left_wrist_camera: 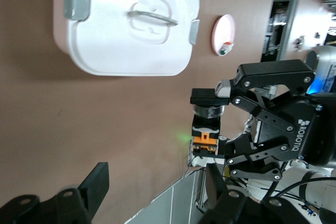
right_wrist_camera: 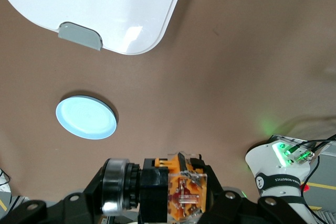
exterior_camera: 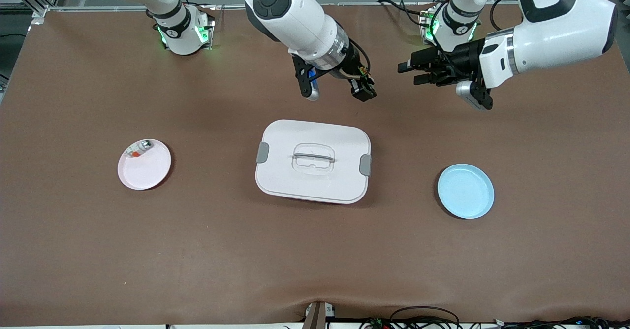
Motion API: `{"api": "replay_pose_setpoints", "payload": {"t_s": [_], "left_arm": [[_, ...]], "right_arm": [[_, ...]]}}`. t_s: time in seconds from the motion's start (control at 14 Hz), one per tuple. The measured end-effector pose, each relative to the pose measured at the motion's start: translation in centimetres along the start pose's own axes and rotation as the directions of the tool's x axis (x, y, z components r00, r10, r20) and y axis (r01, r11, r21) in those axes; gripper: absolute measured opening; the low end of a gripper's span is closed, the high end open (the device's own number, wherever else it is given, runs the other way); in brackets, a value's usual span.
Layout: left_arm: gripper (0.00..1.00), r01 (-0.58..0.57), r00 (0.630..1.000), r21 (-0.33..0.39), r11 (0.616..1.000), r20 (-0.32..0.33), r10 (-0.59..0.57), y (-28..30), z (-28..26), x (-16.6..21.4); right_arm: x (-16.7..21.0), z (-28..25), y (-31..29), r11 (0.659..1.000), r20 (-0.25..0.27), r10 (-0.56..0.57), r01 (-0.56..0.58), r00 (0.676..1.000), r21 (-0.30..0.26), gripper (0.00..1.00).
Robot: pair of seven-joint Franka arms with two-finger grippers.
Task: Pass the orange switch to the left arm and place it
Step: 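Grasp the switch with the left gripper beside the right gripper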
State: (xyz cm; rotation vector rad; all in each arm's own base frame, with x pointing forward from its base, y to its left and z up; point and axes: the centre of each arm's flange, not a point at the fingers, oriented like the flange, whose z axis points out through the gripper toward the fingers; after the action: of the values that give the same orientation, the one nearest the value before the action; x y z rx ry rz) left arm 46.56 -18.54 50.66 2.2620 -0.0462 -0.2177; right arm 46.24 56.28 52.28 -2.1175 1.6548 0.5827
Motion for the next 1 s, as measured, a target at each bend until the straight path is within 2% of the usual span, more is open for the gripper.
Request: {"api": "replay_pose_setpoints", "payload": {"t_s": [0.43,1.0], "left_arm": [[0.77,-0.061,0.994,-0.035,0.997,-0.095,0.058,2.0,2.8,-1.2],[0.7,-0.085,0.99,-0.084,0.993,-0.123,0.075,2.3,6.7,-2.0]], "right_arm": [[-0.3,0.1,0.1,1.0,0.002,0.001,-0.001,1.0,0.001,0.74],[-0.3,0.1,0.0,1.0,0.003,0.001,-0.001,1.0,0.002,0.74]]}}
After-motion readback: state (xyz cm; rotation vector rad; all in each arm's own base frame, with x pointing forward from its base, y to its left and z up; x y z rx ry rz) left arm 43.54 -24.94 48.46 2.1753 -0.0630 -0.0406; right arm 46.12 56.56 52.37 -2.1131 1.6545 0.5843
